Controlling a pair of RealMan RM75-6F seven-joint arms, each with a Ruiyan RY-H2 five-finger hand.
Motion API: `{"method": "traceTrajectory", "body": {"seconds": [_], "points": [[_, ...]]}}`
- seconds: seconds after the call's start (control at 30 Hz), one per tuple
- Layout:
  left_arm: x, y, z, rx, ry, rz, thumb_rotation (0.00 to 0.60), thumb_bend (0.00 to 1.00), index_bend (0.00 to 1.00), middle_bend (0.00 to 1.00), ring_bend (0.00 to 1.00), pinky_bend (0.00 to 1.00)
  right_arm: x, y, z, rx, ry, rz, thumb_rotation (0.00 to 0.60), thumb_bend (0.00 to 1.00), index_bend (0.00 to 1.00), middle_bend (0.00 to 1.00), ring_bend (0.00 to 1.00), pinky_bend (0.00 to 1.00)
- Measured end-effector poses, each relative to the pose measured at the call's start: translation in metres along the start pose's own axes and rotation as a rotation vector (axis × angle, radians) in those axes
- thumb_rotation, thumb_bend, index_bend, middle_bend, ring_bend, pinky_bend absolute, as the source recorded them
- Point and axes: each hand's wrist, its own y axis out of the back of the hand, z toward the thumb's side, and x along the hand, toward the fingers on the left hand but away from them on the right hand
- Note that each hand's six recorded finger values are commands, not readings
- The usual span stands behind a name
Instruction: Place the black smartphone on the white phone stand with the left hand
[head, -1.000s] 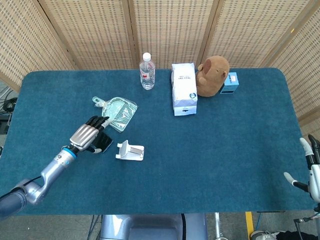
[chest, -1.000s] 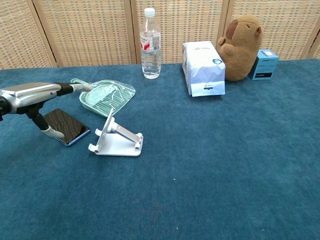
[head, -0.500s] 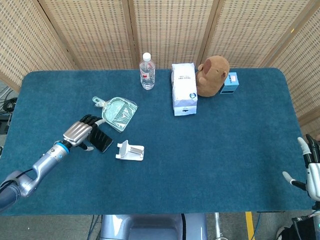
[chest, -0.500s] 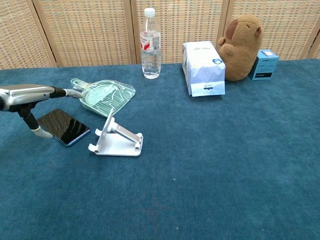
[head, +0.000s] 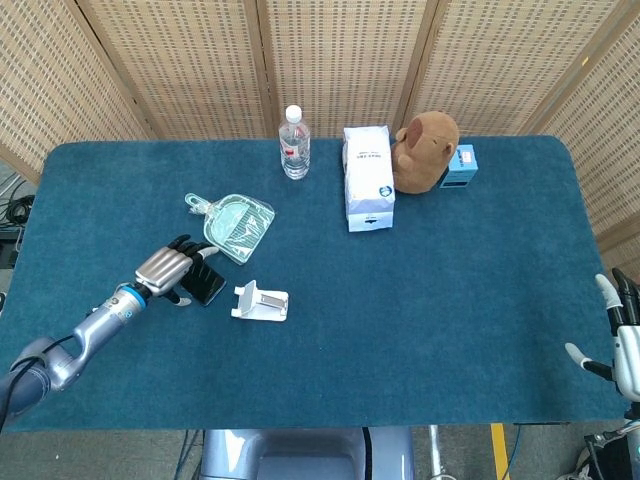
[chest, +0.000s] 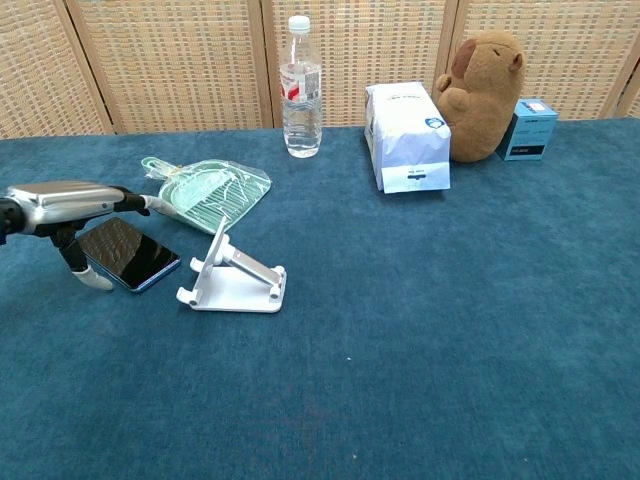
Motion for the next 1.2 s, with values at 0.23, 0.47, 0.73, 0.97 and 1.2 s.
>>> {"method": "traceTrajectory", "body": {"seconds": [0.23,0.47,0.73,0.97,1.2], "points": [[0.004,-0.003,0.003,0.021,0.002,-0.011,0.600,0.00,0.13,0.17,0.16,0.03,0.000,0.000,0.000,-0.004,-0.001,0.001,0.600,0.09,0.00,0.00,0.00,0.00],[0.006,-0.006,0.003,0.035,0.012,-0.025,0.600,0.00,0.25,0.30,0.27,0.09,0.000,0.000,0.000,-0.006,0.000,0.002,0.600,0.09,0.00,0.00,0.00,0.00],[0.005,-0.007,0.004,0.038,0.014,-0.008,0.600,0.00,0.35,0.42,0.37,0.20,0.000,0.000,-0.001,-0.009,0.001,0.002,0.600,0.09,0.00,0.00,0.00,0.00],[0.003,-0.003,0.002,0.021,0.020,0.027,0.600,0.00,0.36,0.43,0.38,0.22,0.000,0.001,-0.001,-0.013,0.002,0.003,0.600,0.09,0.00,0.00,0.00,0.00],[-0.001,0.010,0.001,-0.022,0.014,0.079,0.600,0.00,0.36,0.43,0.38,0.22,0.001,0.001,-0.001,-0.014,0.002,0.004,0.600,0.09,0.00,0.00,0.00,0.00]]}}
